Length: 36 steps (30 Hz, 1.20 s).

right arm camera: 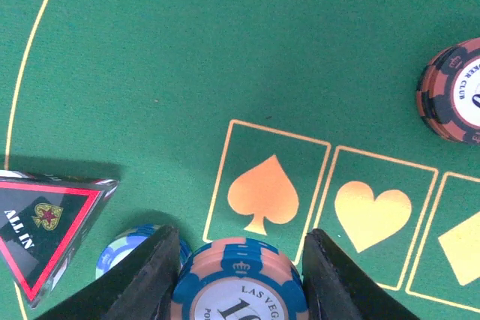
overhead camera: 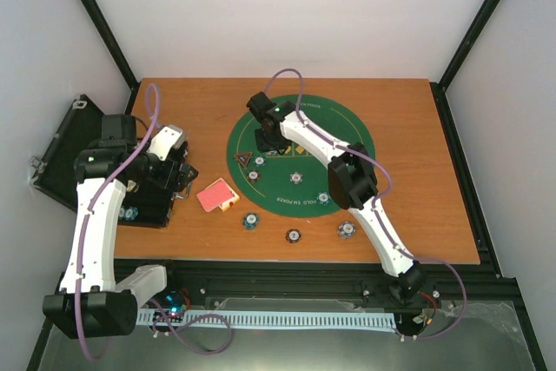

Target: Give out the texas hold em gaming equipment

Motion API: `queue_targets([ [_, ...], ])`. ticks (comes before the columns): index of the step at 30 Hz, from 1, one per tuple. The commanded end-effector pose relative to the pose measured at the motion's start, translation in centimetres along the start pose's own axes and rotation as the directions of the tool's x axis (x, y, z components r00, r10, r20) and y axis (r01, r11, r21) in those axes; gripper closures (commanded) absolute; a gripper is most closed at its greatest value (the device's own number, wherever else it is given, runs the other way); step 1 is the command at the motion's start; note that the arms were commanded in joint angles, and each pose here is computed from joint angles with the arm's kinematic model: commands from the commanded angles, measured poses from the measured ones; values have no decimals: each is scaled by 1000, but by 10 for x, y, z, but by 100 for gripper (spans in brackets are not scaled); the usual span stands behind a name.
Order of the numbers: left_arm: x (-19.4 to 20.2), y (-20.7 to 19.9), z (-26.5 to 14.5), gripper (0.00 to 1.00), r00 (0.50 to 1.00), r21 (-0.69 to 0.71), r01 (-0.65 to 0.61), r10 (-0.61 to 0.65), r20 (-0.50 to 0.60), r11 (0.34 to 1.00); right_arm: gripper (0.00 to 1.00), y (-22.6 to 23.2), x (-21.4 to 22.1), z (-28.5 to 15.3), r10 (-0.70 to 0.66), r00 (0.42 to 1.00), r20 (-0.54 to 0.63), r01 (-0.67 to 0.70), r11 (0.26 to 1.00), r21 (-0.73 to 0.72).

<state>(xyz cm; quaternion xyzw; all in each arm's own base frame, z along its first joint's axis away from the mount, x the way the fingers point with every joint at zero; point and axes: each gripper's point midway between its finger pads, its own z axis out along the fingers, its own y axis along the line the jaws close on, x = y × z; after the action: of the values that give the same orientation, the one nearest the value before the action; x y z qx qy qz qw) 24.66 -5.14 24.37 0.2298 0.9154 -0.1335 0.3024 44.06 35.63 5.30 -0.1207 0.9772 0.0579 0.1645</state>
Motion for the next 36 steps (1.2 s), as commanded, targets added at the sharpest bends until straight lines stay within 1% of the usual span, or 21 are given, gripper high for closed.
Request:
queue_targets([
  [1,-9,-2,-6,0,999,10,-12,11,31,1000,71,-2,-4,4,0,1000,-7,0,1000,-16],
  [10,-3,-3,-2,0,1000,12,-14,14,25,1000,70,8,-6,29,2,1000,-13,-3,998,-60],
  [13,-3,-3,-3,0,999,8,-21,20,27,1000,68,11,-9,33,8,1000,-8,-9,998,-69],
  [15,-2,-3,-3,0,999,4,-25,25,26,1000,64,11,-11,34,14,1000,-6,-15,997,-76],
  [16,-2,-2,-3,0,999,2,-26,26,26,1000,58,10,-12,33,17,1000,-7,-17,997,-76],
  [17,-2,-2,-4,0,999,0,-28,28,26,1000,54,10,-12,32,18,1000,-6,-19,997,-76],
  [19,-2,-2,-4,0,999,-3,-28,28,26,1000,51,9,-13,27,18,1000,-4,-18,997,-75],
  [21,-3,-2,-4,0,999,2,-27,27,27,1000,42,9,-15,18,18,1000,6,-18,997,-72],
  [22,-3,-2,-4,0,999,2,-25,25,28,1000,41,8,-17,13,18,1000,13,-17,997,-70],
  [26,-3,-3,-4,0,999,5,-20,20,30,1000,40,3,-23,-13,8,999,39,-6,999,-53],
  [29,-2,-2,-3,0,999,1,-19,19,26,1000,39,-4,-18,-33,2,999,47,0,999,-35],
  [32,-4,-1,-4,0,999,-3,-21,21,30,1000,38,-17,-3,-48,-4,999,43,4,1000,-3],
  [36,-7,-2,-7,0,999,-2,-19,19,38,1000,38,-33,32,-55,-11,1000,18,10,1000,22],
])
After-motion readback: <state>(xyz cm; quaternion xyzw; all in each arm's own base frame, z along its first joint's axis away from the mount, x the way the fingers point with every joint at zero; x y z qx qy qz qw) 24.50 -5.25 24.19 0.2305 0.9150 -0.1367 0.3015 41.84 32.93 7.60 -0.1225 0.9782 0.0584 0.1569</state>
